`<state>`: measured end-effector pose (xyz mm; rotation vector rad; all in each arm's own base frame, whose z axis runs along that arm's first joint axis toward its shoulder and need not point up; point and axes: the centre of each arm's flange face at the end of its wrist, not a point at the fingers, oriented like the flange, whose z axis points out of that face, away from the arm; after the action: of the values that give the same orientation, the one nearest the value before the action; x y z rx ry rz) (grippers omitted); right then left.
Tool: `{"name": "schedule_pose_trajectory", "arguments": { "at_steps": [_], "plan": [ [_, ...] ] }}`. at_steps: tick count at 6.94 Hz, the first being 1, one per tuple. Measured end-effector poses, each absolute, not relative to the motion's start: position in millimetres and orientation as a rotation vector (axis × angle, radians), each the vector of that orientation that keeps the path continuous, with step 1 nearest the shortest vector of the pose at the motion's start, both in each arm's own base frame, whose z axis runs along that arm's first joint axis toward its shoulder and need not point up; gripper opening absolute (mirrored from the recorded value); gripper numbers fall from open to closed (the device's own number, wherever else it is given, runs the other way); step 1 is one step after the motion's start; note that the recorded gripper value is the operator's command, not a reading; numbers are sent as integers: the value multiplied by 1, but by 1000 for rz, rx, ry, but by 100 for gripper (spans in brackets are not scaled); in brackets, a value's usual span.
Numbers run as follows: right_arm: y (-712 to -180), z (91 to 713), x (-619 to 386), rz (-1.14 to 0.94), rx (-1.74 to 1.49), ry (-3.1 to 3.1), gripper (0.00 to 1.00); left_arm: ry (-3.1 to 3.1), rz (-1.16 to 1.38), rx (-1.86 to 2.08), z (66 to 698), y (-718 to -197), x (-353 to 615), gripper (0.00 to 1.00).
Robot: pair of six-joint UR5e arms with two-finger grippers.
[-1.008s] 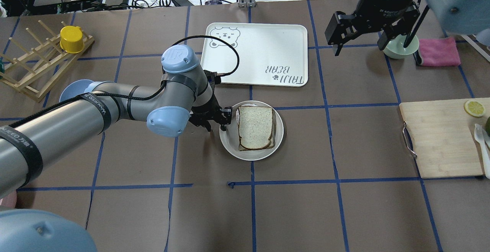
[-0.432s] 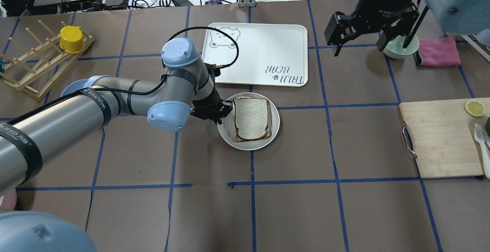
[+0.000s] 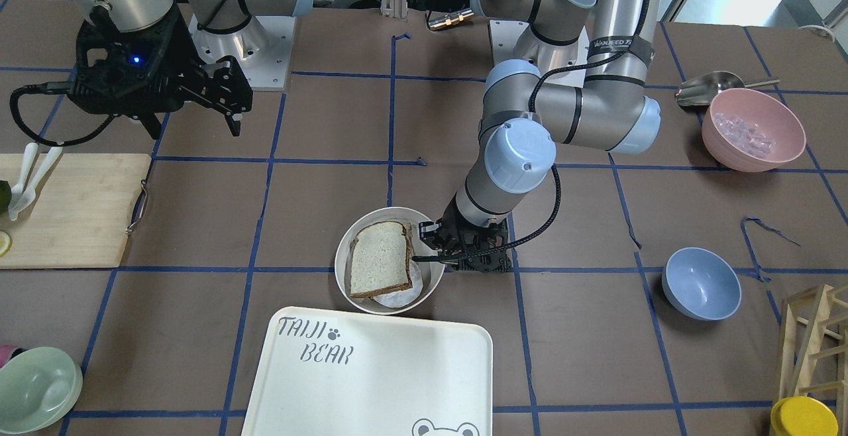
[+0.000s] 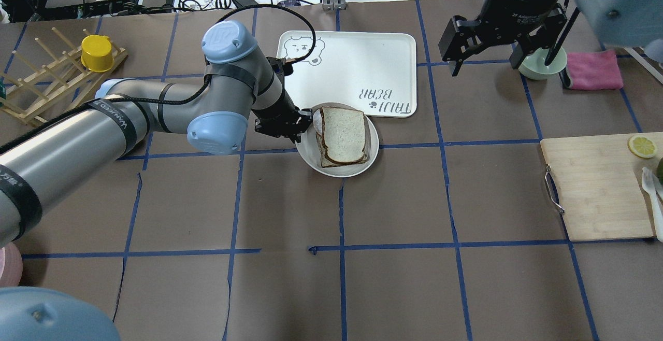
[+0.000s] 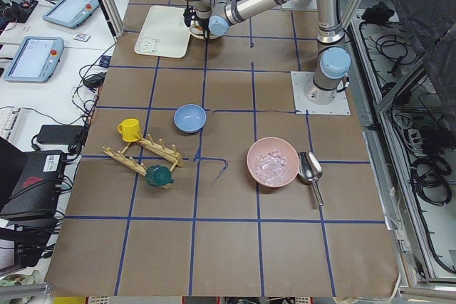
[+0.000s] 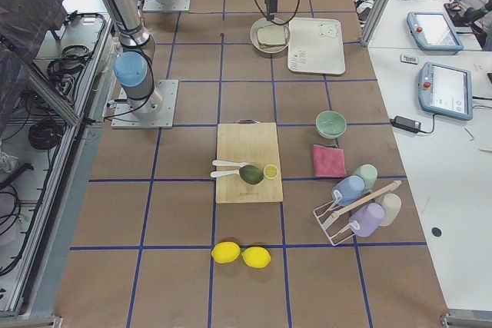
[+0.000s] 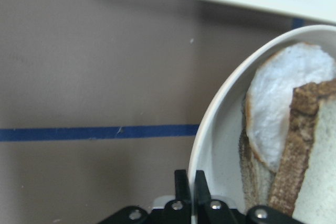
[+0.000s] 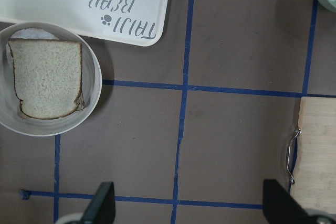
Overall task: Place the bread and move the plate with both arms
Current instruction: 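Slide the plate with the left gripper onto the bear tray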
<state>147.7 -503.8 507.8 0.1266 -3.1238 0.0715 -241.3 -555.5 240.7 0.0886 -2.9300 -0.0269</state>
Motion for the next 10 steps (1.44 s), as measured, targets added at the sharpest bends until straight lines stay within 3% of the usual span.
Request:
{"name": "schedule_pose_trajectory", "arguments": {
  "at_steps": [2,5,9,10],
  "plan": [
    [-505,508,148,77,125,-3125,100,-2892,5,99,256,-570,-234,0],
    [-505,508,148,87,124,-3127,100,-2859,91,-27,279,-645,-224,0],
    [-505,505,148,80,124,-3129,100,-2790,117,-47,230,-744,-235,0],
    [-504,502,148,70,125,-3130,100,-2783,107,-42,217,-751,-236,93]
  ]
}}
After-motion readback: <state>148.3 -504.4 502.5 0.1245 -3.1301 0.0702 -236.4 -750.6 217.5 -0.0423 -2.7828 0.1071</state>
